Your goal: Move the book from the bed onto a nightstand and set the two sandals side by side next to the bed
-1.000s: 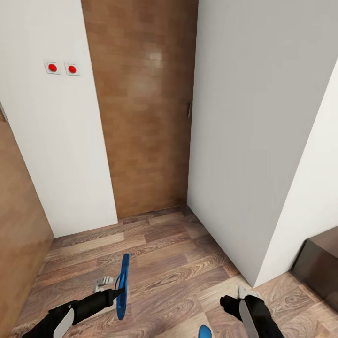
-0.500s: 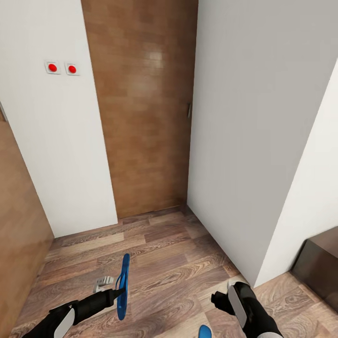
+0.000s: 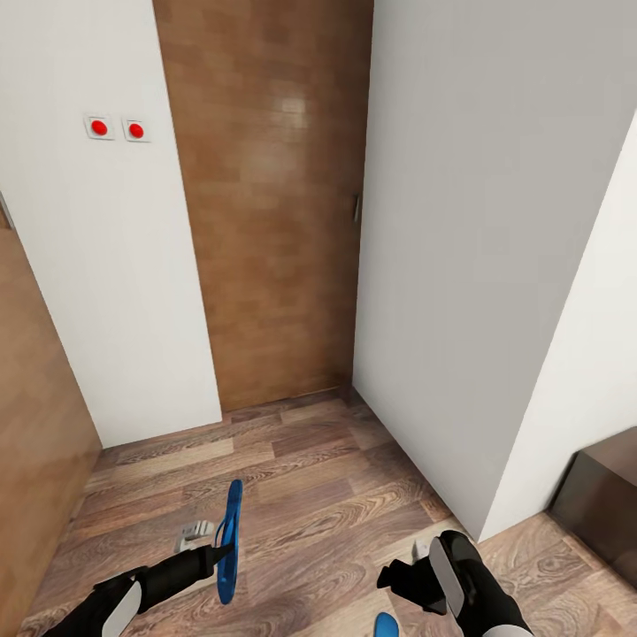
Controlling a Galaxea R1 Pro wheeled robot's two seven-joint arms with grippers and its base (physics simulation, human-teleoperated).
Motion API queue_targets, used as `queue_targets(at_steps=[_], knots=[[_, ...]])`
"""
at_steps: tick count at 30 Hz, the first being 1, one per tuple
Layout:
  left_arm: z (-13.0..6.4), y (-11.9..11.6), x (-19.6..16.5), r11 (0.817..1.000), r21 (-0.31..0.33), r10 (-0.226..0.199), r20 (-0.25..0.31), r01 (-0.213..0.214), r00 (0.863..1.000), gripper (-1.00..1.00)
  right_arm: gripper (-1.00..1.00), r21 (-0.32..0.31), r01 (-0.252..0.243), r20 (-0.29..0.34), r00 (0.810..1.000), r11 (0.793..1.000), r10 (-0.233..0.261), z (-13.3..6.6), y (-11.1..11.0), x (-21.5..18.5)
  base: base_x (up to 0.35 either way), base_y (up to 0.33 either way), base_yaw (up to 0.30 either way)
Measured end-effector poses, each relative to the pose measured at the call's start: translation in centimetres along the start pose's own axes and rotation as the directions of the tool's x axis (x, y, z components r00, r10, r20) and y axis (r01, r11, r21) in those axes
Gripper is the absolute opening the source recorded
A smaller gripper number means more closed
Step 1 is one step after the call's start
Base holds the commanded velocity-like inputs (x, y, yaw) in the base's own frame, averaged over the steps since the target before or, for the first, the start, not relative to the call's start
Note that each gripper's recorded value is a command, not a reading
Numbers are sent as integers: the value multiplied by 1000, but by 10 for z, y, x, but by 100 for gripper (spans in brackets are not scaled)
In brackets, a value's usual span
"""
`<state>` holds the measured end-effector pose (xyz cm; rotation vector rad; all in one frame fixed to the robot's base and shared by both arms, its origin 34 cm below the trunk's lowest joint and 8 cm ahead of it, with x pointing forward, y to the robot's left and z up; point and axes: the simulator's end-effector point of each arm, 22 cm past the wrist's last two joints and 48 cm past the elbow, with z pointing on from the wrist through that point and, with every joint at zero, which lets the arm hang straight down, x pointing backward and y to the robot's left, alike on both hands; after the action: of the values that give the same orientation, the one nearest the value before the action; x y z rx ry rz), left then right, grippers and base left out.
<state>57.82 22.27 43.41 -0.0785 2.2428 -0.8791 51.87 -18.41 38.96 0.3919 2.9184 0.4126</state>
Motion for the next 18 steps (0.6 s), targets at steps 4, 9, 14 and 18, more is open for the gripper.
queue_targets(at_steps=[4, 9, 14, 18], knots=[[0, 1, 1, 1000, -3, -1, -1, 1, 1000, -100, 100, -1, 0, -1, 1000, 1000, 0, 0, 0, 0, 0, 0, 0], [4, 7, 9, 1000, -3, 0, -2, 0, 1000, -100, 100, -2, 1, -1, 1000, 1000, -1, 10, -3, 4, 0, 0, 0], [8, 13, 18, 1000, -4, 0, -2, 0, 1000, -100, 100, -3, 1, -2, 1000, 1000, -1, 20, -6, 9, 0, 0, 0], [11, 18, 25, 1000, -4, 1, -3, -1, 1000, -100, 100, -2, 1, 1, 1000, 1000, -1, 28, -9, 12, 0, 0, 0]])
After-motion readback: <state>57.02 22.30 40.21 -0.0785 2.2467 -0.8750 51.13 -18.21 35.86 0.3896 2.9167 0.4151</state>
